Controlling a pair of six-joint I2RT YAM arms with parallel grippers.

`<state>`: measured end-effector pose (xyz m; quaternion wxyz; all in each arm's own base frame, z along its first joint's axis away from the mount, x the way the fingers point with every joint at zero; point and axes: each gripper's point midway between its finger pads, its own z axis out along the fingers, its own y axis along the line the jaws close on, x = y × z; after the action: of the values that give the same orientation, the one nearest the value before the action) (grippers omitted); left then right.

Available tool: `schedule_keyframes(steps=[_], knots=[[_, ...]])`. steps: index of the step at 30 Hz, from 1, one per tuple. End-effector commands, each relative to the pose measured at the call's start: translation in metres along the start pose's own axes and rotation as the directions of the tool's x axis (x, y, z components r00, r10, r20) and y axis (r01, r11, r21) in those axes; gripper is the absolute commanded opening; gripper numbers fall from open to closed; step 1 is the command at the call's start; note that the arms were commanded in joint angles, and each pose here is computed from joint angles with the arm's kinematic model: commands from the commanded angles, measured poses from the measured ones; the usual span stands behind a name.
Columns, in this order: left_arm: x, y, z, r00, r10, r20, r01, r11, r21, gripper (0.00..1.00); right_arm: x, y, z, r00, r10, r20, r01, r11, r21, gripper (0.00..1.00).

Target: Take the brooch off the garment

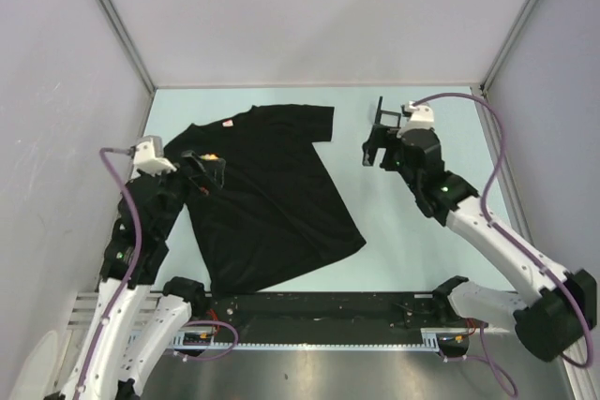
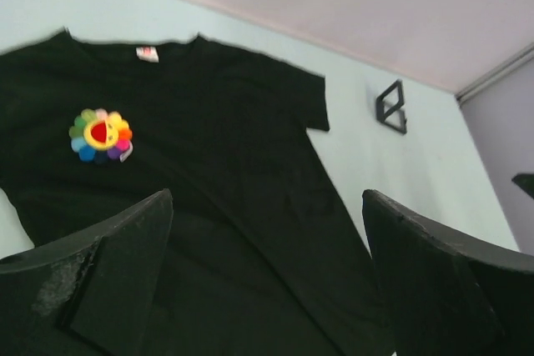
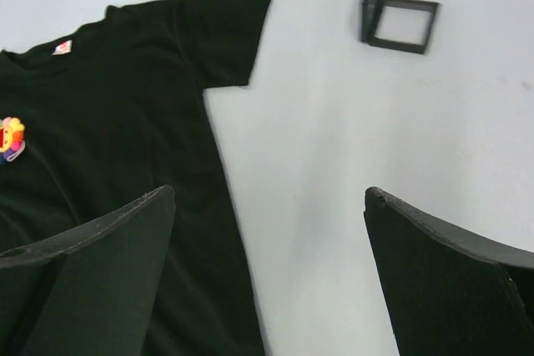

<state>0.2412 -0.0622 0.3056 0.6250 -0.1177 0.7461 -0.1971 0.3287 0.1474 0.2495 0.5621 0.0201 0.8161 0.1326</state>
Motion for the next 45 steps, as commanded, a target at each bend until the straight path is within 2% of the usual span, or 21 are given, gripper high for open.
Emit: schedule_keyframes(steps=[1, 4, 6, 7, 9, 10, 11, 14, 16, 17, 19, 21, 23, 26, 27, 29, 31, 32, 38, 43, 45], knots=[[0.020, -0.002, 0.023, 0.998, -0.027, -0.063, 0.029, 0.999, 0.018, 1.00, -0.036, 0.050, 0.033, 0.986, 0.025, 0.165, -0.004, 0.992, -0.127, 1.00], [0.037, -0.011, 0.042, 0.989, 0.012, -0.150, -0.001, 0.997, 0.073, 1.00, -0.046, 0.083, 0.046, 0.969, 0.082, 0.232, -0.032, 0.977, -0.212, 1.00], [0.050, -0.006, 0.056, 0.976, -0.002, -0.218, 0.010, 0.999, 0.036, 1.00, -0.030, 0.107, 0.062, 0.971, 0.084, 0.225, -0.021, 0.963, -0.269, 1.00], [0.054, -0.003, 0.061, 0.972, -0.012, -0.235, 0.016, 1.000, 0.016, 1.00, -0.044, 0.127, 0.065, 0.953, 0.136, 0.271, -0.037, 0.939, -0.341, 1.00], [0.066, 0.006, 0.076, 0.961, -0.032, -0.276, 0.023, 0.999, -0.037, 1.00, -0.028, 0.149, 0.090, 0.957, 0.160, 0.242, -0.064, 0.930, -0.362, 1.00], [0.072, 0.009, 0.081, 0.955, -0.041, -0.295, 0.026, 0.998, -0.055, 1.00, -0.043, 0.164, 0.095, 0.946, 0.197, 0.257, -0.088, 0.920, -0.382, 1.00], [0.075, 0.013, 0.085, 0.950, -0.052, -0.307, 0.031, 0.997, -0.075, 1.00, -0.021, 0.175, 0.117, 0.958, 0.195, 0.212, -0.104, 0.919, -0.379, 1.00], [0.088, 0.031, 0.101, 0.927, -0.144, -0.348, 0.091, 0.982, -0.164, 1.00, -0.024, 0.218, 0.134, 0.945, 0.263, 0.195, -0.152, 0.879, -0.452, 1.00], [0.099, 0.045, 0.111, 0.894, -0.248, -0.372, 0.179, 0.961, -0.210, 1.00, 0.005, 0.237, 0.160, 0.954, 0.267, 0.136, -0.172, 0.860, -0.481, 1.00], [0.098, 0.049, 0.117, 0.891, -0.278, -0.358, 0.214, 0.954, -0.210, 0.99, -0.003, 0.252, 0.163, 0.948, 0.290, 0.133, -0.182, 0.833, -0.522, 1.00], [0.109, 0.067, 0.125, 0.853, -0.390, -0.346, 0.311, 0.914, -0.261, 0.97, 0.027, 0.270, 0.182, 0.960, 0.277, 0.051, -0.202, 0.804, -0.560, 0.98], [0.111, 0.083, 0.134, 0.829, -0.480, -0.288, 0.402, 0.868, -0.291, 0.95, 0.032, 0.295, 0.185, 0.971, 0.240, -0.005, -0.188, 0.748, -0.637, 0.92], [0.113, 0.092, 0.147, 0.811, -0.526, -0.256, 0.456, 0.843, -0.287, 0.92, 0.070, 0.305, 0.203, 0.982, 0.172, -0.078, -0.180, 0.730, -0.659, 0.88], [0.119, 0.106, 0.160, 0.786, -0.584, -0.205, 0.511, 0.799, -0.317, 0.90, 0.113, 0.318, 0.219, 0.977, 0.097, -0.190, -0.204, 0.687, -0.697, 0.74], [0.120, 0.110, 0.161, 0.782, -0.593, -0.192, 0.518, 0.790, -0.329, 0.89, 0.101, 0.330, 0.217, 0.976, 0.092, -0.197, -0.208, 0.654, -0.728, 0.70], [0.123, 0.121, 0.166, 0.760, -0.634, -0.146, 0.562, 0.753, -0.343, 0.87, 0.136, 0.329, 0.229, 0.954, 0.058, -0.293, -0.255, 0.672, -0.695, 0.63], [0.125, 0.129, 0.167, 0.744, -0.659, -0.107, 0.592, 0.726, -0.350, 0.85, 0.135, 0.346, 0.223, 0.948, 0.030, -0.317, -0.266, 0.624, -0.735, 0.58], [0.126, 0.139, 0.166, 0.730, -0.680, -0.070, 0.617, 0.700, -0.361, 0.82, 0.155, 0.346, 0.225, 0.934, -0.002, -0.358, -0.277, 0.631, -0.725, 0.54], [0.129, 0.174, 0.156, 0.711, -0.700, 0.071, 0.662, 0.631, -0.405, 0.69, 0.169, 0.359, 0.220, 0.949, -0.051, -0.311, -0.213, 0.624, -0.752, 0.52], [0.128, 0.188, 0.159, 0.716, -0.688, 0.122, 0.674, 0.633, -0.381, 0.66, 0.178, 0.364, 0.222, 0.944, -0.054, -0.325, -0.225, 0.615, -0.756, 0.47], [0.133, 0.192, 0.161, 0.708, -0.695, 0.124, 0.680, 0.625, -0.383, 0.61, 0.177, 0.365, 0.223, 0.944, -0.049, -0.326, -0.230, 0.610, -0.758, 0.46]])
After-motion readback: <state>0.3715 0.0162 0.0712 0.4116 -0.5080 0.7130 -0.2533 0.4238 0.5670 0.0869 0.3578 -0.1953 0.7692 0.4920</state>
